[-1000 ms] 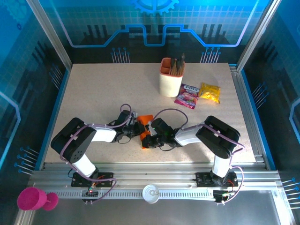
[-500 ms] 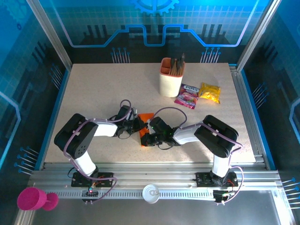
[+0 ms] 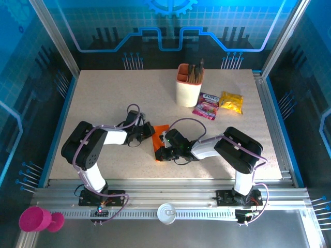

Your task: Fold a paper plane with a square sheet of paper (pick it up from the middle)

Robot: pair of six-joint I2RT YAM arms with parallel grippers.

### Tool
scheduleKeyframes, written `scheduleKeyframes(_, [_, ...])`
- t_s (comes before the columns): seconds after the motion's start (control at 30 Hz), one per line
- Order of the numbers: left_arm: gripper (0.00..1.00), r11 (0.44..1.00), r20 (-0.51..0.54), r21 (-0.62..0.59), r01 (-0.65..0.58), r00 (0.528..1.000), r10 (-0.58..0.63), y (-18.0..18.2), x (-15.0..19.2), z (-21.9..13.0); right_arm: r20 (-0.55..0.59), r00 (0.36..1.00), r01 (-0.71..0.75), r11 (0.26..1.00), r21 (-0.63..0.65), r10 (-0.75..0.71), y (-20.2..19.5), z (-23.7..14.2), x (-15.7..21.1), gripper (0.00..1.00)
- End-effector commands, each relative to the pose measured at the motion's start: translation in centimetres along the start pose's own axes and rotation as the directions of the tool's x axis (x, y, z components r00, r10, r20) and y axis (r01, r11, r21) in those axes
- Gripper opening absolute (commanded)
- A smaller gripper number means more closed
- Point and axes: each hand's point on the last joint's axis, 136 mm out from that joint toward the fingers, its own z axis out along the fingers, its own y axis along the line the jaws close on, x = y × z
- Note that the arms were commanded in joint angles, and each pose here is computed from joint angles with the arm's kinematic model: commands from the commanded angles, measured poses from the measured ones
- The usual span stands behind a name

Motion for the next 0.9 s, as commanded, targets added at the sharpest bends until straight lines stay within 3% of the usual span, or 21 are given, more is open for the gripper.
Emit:
scheduleKeyframes(0.0, [0.00,0.994,0.080,-0.109,0.015,0.997,-0.006,2.7,-3.1,0.7,-0.215,0.961,-0.107,0.950,0.294,0.175,-8.5,-0.1,8.3,0.00])
scheduleKeyframes(0.43, [0.00,0.978,0.104,-0.206,0.022,0.995,-0.001,3.0,-9.1,1.6,-0.214,0.961,-0.109,0.952,0.287,0.174,-8.3,0.0,8.4,0.00])
scheduleKeyframes(0.57, [0.00,0.984,0.116,-0.178,-0.022,0.992,0.043,1.1,-10.4,0.4,-0.211,0.963,-0.109,0.955,0.275,0.170,-7.9,0.2,8.1,0.00])
scheduleKeyframes(0.7, [0.00,0.995,0.101,-0.066,-0.074,0.992,0.080,-2.4,-8.9,-2.2,-0.204,0.965,-0.105,0.960,0.260,0.161,-7.4,0.4,7.6,0.00])
scheduleKeyframes(0.87, [0.00,0.989,0.043,0.016,-0.146,0.988,0.145,-4.8,-4.1,-3.4,-0.199,0.968,-0.103,0.965,0.239,0.153,-6.8,0.6,7.1,0.00])
